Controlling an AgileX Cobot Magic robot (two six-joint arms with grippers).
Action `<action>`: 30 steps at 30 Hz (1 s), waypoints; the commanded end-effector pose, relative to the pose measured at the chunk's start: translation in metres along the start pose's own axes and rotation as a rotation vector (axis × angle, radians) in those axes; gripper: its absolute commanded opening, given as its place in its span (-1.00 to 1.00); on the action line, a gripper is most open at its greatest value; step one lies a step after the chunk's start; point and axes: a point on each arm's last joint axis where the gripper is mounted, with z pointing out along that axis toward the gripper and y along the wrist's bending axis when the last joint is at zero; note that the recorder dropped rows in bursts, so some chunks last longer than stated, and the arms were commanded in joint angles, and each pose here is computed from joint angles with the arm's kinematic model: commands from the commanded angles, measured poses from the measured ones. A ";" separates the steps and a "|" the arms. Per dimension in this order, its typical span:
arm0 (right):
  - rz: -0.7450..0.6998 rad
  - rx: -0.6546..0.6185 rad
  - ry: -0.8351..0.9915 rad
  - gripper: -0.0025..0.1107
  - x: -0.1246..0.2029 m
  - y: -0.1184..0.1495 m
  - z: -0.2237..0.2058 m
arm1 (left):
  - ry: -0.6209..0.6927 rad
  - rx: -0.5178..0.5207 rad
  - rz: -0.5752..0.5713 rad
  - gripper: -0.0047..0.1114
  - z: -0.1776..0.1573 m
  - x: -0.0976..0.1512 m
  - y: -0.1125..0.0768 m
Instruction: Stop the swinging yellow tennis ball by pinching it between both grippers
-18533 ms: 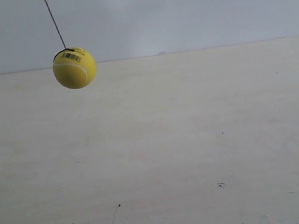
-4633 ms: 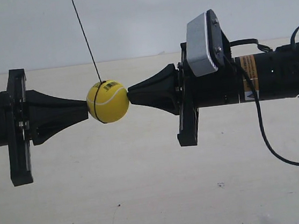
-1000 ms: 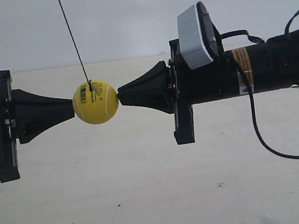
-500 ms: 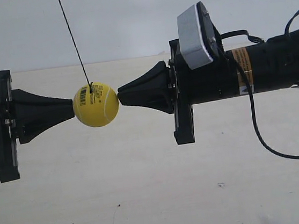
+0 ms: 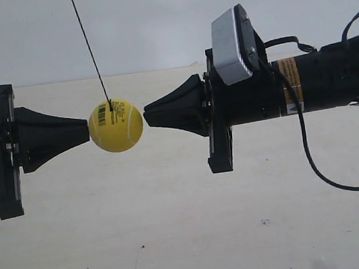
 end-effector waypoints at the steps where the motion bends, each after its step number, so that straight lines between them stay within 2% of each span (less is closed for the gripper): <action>1: -0.024 0.005 0.007 -0.96 -0.002 -0.001 0.000 | -0.002 0.013 0.007 -0.84 -0.001 -0.001 -0.001; 9: -0.028 0.037 0.034 -0.96 0.002 -0.006 -0.004 | 0.006 0.010 0.006 -0.84 -0.003 0.000 0.000; 16: 0.013 0.028 -0.066 -0.96 0.001 -0.018 -0.034 | 0.032 -0.071 -0.021 -0.84 -0.023 0.008 0.011; 30: 0.011 0.031 -0.055 -0.96 0.002 -0.019 -0.034 | 0.033 -0.077 -0.023 -0.84 -0.025 0.008 0.012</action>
